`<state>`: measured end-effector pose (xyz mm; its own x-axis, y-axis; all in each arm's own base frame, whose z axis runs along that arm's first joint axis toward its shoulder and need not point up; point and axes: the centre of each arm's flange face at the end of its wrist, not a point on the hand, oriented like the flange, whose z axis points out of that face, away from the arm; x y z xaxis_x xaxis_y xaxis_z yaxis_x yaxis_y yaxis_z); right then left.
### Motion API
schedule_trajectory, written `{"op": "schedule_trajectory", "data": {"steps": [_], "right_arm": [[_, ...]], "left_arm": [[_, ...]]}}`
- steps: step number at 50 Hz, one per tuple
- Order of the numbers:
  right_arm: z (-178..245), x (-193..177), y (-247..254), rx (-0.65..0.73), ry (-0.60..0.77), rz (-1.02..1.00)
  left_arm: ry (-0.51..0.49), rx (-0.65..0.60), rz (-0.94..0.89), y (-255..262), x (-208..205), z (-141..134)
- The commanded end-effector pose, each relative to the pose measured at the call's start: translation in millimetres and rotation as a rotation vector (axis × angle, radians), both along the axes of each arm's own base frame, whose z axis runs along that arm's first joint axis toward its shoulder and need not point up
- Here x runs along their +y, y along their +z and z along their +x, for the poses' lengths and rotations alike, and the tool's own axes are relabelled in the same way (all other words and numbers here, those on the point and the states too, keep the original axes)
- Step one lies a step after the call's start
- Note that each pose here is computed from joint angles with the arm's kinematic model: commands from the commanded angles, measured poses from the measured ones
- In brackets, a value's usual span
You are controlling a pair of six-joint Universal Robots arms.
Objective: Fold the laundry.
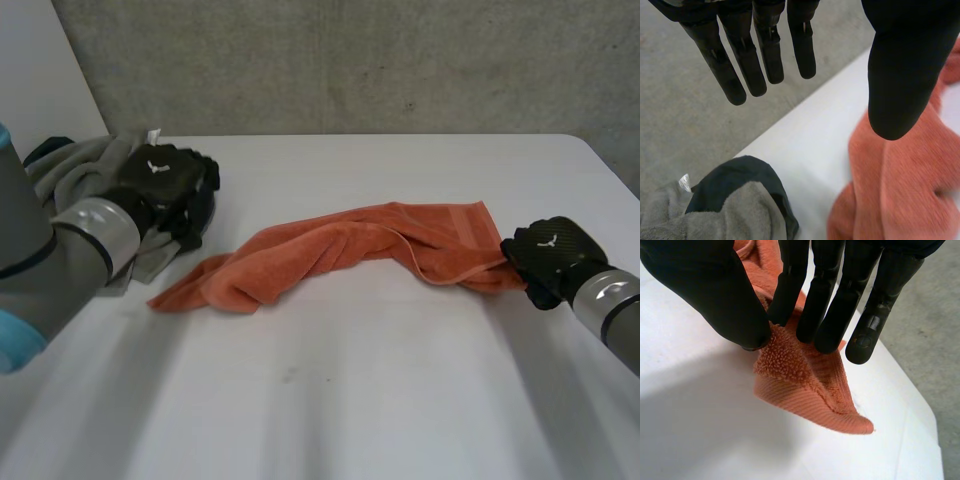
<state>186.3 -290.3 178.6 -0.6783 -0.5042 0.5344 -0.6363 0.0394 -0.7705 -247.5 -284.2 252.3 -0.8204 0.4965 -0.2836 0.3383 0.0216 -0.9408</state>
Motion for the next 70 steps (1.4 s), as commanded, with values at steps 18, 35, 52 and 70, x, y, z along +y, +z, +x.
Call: {"op": "schedule_trajectory", "data": {"steps": [18, 35, 52, 70], "right_arm": [[-22.3, -15.1, 16.3, -0.015, -0.050, -0.062], [-22.0, -14.6, 13.1, 0.002, -0.044, -0.058], [-24.9, -25.6, 79.2, 0.033, -0.058, -0.210], [-23.9, 0.0, 240.6, 0.020, -0.052, -0.419]], "left_arm": [[0.104, 0.042, 0.343, -67.9, -25.8, -9.4], [0.090, 0.020, 0.387, -88.7, -25.8, -16.8], [0.067, 0.038, 0.183, -16.7, -14.6, -19.3], [0.065, 0.081, -0.335, 141.2, 38.7, 13.7]]}}
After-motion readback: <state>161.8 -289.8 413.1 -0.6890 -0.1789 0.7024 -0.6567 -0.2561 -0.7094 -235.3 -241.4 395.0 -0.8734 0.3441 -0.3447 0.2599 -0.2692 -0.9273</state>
